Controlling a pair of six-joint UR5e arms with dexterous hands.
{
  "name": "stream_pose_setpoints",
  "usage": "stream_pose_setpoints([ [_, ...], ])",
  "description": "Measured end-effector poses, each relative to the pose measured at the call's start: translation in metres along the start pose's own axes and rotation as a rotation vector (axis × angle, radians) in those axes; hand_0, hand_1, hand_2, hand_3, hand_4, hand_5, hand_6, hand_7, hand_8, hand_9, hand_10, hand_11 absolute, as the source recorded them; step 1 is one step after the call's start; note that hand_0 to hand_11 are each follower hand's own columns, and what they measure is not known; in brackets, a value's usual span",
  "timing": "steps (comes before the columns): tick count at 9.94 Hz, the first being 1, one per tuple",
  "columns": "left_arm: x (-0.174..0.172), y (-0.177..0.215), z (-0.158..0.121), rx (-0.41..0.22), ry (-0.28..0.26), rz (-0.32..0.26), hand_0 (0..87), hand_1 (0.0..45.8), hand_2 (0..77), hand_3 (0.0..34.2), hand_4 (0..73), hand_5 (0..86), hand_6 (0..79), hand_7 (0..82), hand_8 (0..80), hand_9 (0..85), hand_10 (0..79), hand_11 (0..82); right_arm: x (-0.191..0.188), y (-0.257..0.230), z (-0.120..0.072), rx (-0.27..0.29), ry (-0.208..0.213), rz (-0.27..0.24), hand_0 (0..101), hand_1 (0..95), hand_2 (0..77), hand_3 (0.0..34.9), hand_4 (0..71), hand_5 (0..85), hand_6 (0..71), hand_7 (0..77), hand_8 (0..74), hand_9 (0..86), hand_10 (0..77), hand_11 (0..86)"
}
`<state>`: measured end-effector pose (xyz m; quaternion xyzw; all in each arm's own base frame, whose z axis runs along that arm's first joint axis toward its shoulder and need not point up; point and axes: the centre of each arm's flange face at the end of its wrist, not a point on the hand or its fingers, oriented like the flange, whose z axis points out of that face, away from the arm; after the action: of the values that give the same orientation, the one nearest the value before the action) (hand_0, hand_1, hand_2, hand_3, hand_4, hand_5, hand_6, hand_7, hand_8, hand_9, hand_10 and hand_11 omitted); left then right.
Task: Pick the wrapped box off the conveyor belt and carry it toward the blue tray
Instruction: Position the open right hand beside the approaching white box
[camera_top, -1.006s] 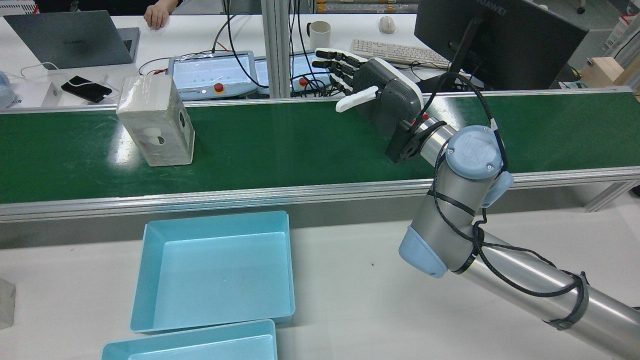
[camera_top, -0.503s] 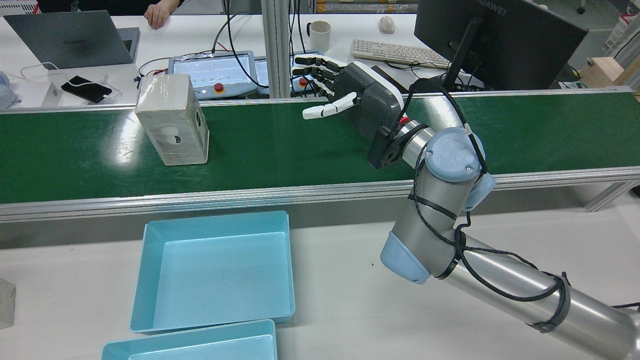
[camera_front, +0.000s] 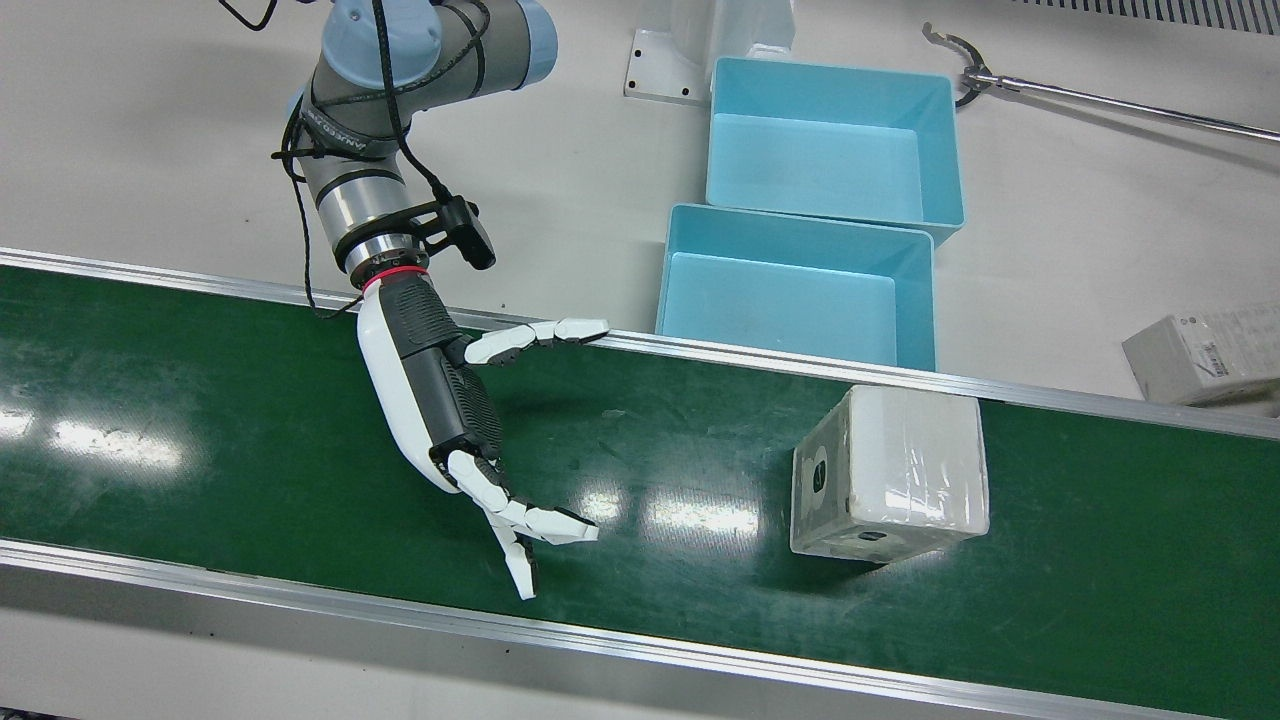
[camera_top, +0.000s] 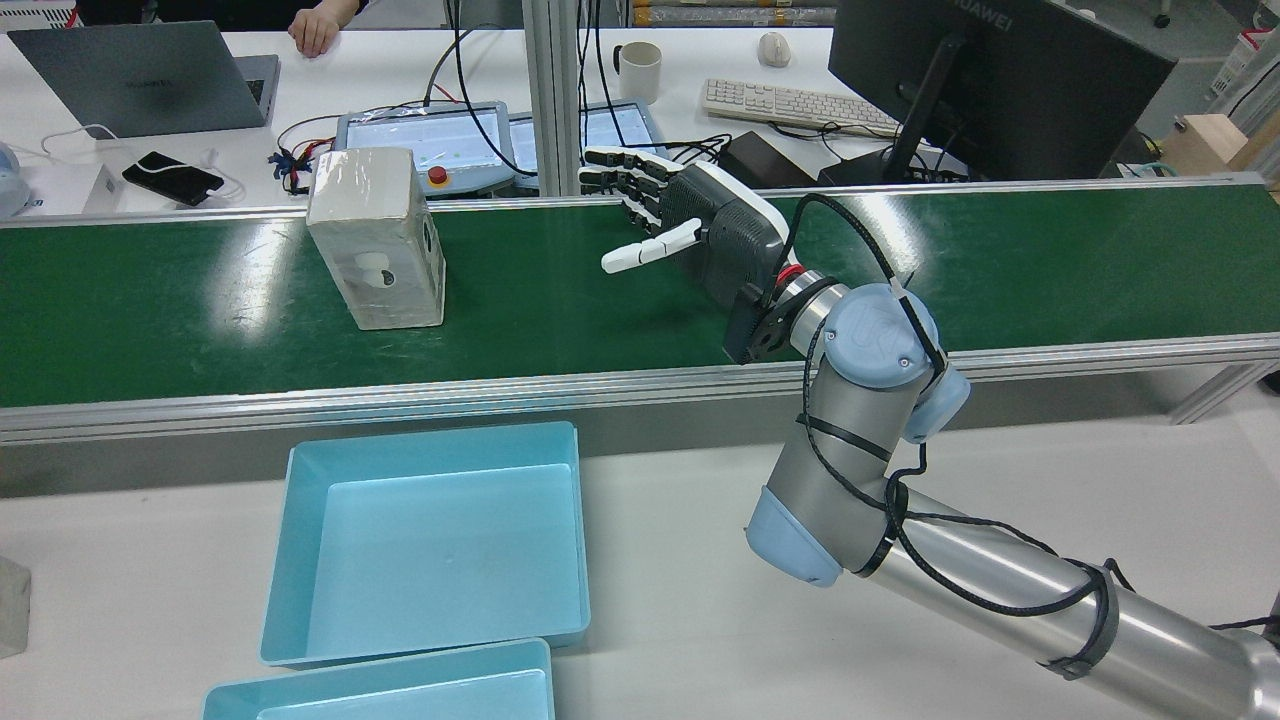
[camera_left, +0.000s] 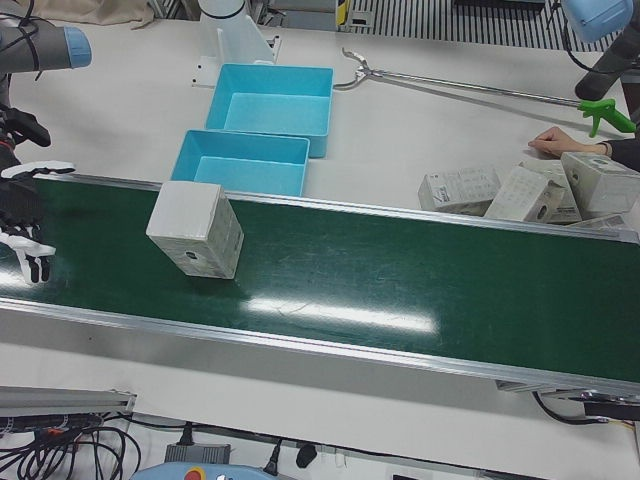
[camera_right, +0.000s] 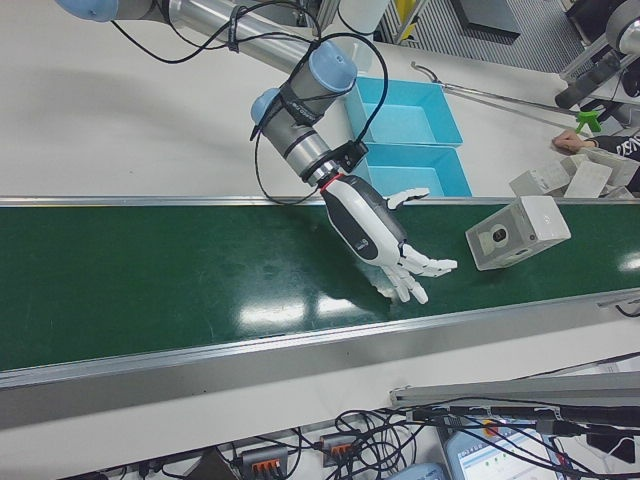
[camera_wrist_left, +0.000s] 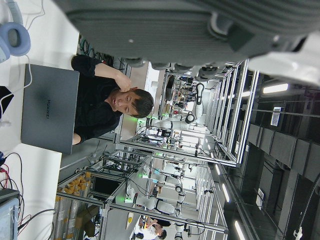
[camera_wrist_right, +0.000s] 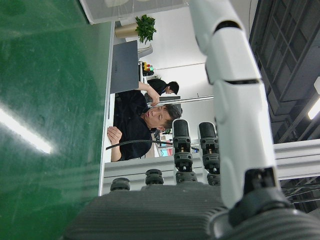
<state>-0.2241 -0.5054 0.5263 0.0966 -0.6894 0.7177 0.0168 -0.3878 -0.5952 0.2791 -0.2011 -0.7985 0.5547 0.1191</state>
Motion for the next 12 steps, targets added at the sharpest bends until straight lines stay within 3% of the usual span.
stream_pose_setpoints([
  [2, 0.0, 0.0, 0.0, 0.0, 0.0, 0.0, 0.0, 0.0, 1.1, 0.0, 0.0, 0.5, 0.0, 0.5, 0.5, 0.5, 0.5, 0.0, 0.0004, -0.0022, -0.0006, 0.003, 0.0, 0.0, 48, 10.4, 6.5, 10.0, 16.9, 18.0, 7.1, 21.8, 1.1, 3.3, 0.0, 1.6],
  [4, 0.0, 0.0, 0.0, 0.0, 0.0, 0.0, 0.0, 0.0, 0.5, 0.0, 0.0, 1.1, 0.0, 0.5, 0.5, 0.0, 0.5, 0.0, -0.0003, -0.0038, -0.001, 0.006, -0.001, 0.001, 48, 13.1, 5.5, 10.0, 15.8, 18.0, 7.1, 20.7, 1.1, 3.3, 0.0, 1.6],
  [5, 0.0, 0.0, 0.0, 0.0, 0.0, 0.0, 0.0, 0.0, 0.5, 0.0, 0.0, 0.5, 0.0, 0.5, 0.5, 0.0, 0.5, 0.0, -0.0012, -0.0043, -0.0012, 0.006, -0.002, 0.003, 48, 13.1, 5.5, 10.0, 15.8, 18.0, 7.1, 20.7, 1.1, 3.3, 0.0, 1.6],
  [6, 0.0, 0.0, 0.0, 0.0, 0.0, 0.0, 0.0, 0.0, 0.5, 0.0, 0.0, 0.5, 0.0, 0.5, 0.5, 0.0, 0.5, 0.0, -0.0022, -0.005, -0.0017, 0.007, -0.003, 0.003, 48, 15.3, 8.2, 7.4, 15.3, 18.0, 7.6, 17.5, 1.1, 2.7, 0.0, 1.6],
  [7, 0.0, 0.0, 0.0, 0.0, 0.0, 0.0, 0.0, 0.0, 1.1, 0.0, 0.0, 0.5, 0.0, 0.5, 0.5, 0.5, 0.5, 0.0, -0.0031, -0.0059, -0.0026, 0.008, -0.004, 0.003, 48, 15.3, 10.4, 7.6, 12.0, 19.1, 7.6, 18.5, 1.1, 2.2, 0.0, 1.6],
  [10, 0.0, 0.0, 0.0, 0.0, 0.0, 0.0, 0.0, 0.0, 1.1, 0.0, 0.0, 1.1, 0.0, 0.5, 0.5, 0.0, 0.5, 0.0, -0.0036, -0.0066, -0.004, 0.008, -0.003, 0.003, 48, 13.6, 9.8, 7.2, 14.2, 19.1, 7.6, 20.7, 1.1, 2.2, 0.0, 1.6],
  [12, 0.0, 0.0, 0.0, 0.0, 0.0, 0.0, 0.0, 0.0, 1.1, 0.0, 0.0, 0.5, 0.0, 0.5, 0.5, 0.5, 0.0, 0.5, -0.0008, -0.0022, 0.0007, -0.006, -0.003, 0.005, 50, 18.5, 13.1, 6.8, 15.3, 20.2, 7.6, 21.8, 1.1, 3.8, 0.0, 1.6],
])
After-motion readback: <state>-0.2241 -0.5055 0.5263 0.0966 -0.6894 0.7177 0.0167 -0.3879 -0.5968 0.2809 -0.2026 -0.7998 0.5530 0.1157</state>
